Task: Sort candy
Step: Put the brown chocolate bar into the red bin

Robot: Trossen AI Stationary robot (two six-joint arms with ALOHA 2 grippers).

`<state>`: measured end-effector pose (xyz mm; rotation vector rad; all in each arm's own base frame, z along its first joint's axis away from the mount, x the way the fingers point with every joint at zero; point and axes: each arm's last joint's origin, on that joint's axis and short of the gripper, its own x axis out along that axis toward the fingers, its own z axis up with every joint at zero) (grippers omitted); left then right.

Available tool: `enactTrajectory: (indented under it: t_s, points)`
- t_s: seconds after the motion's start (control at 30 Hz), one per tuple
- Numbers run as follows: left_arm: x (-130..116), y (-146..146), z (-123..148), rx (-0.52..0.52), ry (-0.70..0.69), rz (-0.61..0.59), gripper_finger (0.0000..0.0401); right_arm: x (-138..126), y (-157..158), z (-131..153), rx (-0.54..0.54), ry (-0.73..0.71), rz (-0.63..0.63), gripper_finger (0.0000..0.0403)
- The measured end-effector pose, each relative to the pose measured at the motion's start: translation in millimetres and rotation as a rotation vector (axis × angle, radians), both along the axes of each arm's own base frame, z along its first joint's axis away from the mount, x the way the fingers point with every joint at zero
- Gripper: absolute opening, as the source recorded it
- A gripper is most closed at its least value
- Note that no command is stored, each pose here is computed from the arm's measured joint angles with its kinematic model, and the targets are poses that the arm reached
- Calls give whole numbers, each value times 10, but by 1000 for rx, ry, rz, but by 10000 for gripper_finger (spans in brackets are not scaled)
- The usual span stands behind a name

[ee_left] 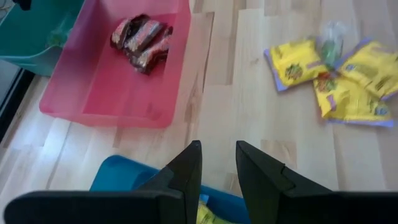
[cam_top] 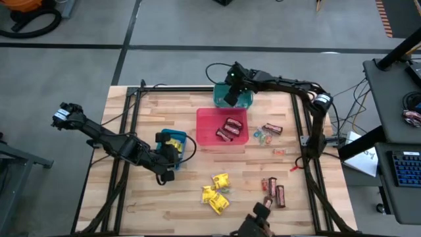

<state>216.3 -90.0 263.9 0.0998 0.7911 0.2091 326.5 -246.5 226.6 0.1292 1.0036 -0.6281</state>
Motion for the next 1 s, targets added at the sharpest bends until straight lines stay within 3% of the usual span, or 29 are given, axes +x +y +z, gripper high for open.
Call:
enactTrajectory:
  t_s: [0.3,0.53,0.77,1.0]
  points:
    - [168,-83,64,-77,-159,-2,83,-249,607,698,77,8,6,95]
    - [279,-137,-74,-30,-117,-30,83,-484,1290,1035,200,34,-23,93]
    - [322,-156,-159,8,-81,-39,83,-662,1830,1139,308,106,-47,101]
    - [316,-145,-138,40,-92,-41,83,-736,2277,1025,466,212,-29,105]
